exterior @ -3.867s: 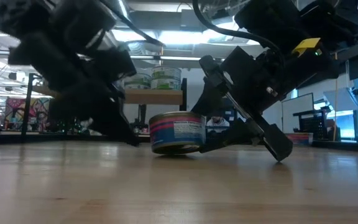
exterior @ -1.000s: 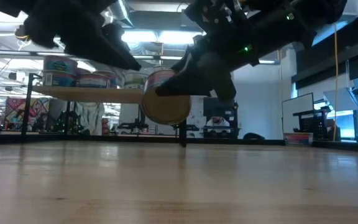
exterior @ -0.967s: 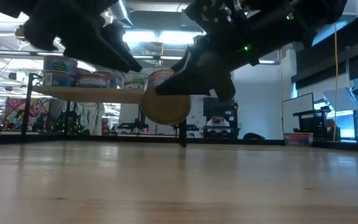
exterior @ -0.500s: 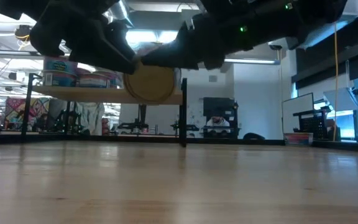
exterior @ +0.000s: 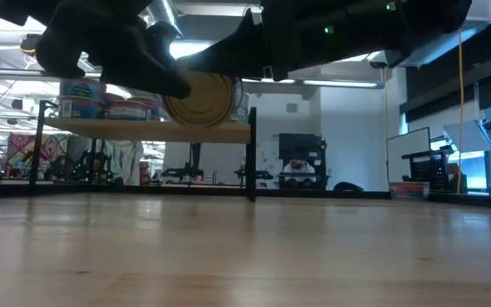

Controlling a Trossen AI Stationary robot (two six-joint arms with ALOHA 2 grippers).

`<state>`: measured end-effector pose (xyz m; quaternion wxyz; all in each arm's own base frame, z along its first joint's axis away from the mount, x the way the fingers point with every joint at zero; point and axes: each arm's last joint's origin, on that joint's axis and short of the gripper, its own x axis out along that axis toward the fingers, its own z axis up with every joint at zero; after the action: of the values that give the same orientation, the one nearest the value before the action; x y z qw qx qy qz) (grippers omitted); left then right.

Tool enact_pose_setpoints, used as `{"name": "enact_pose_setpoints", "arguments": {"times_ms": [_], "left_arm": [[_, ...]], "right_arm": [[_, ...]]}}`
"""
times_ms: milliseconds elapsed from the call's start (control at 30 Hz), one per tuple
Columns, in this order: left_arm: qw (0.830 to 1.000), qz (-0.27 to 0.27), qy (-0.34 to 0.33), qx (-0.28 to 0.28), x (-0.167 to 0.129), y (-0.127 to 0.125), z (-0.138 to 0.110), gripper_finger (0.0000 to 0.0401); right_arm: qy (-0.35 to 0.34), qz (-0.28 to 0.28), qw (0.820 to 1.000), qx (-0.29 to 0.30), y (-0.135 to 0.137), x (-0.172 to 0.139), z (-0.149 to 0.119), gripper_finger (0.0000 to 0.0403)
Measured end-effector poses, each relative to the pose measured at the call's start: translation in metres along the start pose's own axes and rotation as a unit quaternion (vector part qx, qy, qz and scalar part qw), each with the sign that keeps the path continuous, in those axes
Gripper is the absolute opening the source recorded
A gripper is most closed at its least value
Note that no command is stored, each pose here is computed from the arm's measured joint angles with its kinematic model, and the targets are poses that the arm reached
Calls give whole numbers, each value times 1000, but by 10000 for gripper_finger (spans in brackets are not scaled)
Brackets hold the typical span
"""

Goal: Stack canned seafood by type on shelf
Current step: Stack the blue tuna can on top of the blue tuna can on the shelf

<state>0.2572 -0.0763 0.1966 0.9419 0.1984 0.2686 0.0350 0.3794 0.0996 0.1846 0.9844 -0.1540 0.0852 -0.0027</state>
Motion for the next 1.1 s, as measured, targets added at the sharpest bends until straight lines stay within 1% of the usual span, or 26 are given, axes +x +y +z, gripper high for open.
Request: {"name": "enact_pose_setpoints", "arguments": {"times_ms": [133,300,367,467,567,633,767,833,933,1000,1100], "left_arm": [[1000,7,-9,-3,-5,2,4,189],[999,41,22,18,-29,11,22,189],[995,84,50,20,-41,20,29,189],[986,149,73,14,-59,37,44,189],[972,202,117,23,-77,54,53,189],[962,234,139,15,-85,68,59,189],[942,285,174,-6,-99,96,67,189],[928,307,211,-8,-102,110,63,189],[904,342,253,-34,-104,131,54,189],[888,350,294,-45,-105,142,43,189],[862,369,341,-63,-103,157,31,189]], "right_arm": [[3,-5,1000,-9,1,-4,5,228],[46,-20,998,-32,4,-34,34,251],[68,-2,997,-40,8,-49,42,255],[114,28,992,-41,16,-65,43,256],[152,32,987,-31,19,-73,39,256],[177,40,983,-24,25,-77,34,256],[206,41,978,14,28,-82,19,256],[220,34,975,25,27,-84,9,256],[231,26,971,46,28,-87,-2,256],[242,21,968,56,29,-90,-11,257],[229,17,971,73,29,-91,-17,257]]}}
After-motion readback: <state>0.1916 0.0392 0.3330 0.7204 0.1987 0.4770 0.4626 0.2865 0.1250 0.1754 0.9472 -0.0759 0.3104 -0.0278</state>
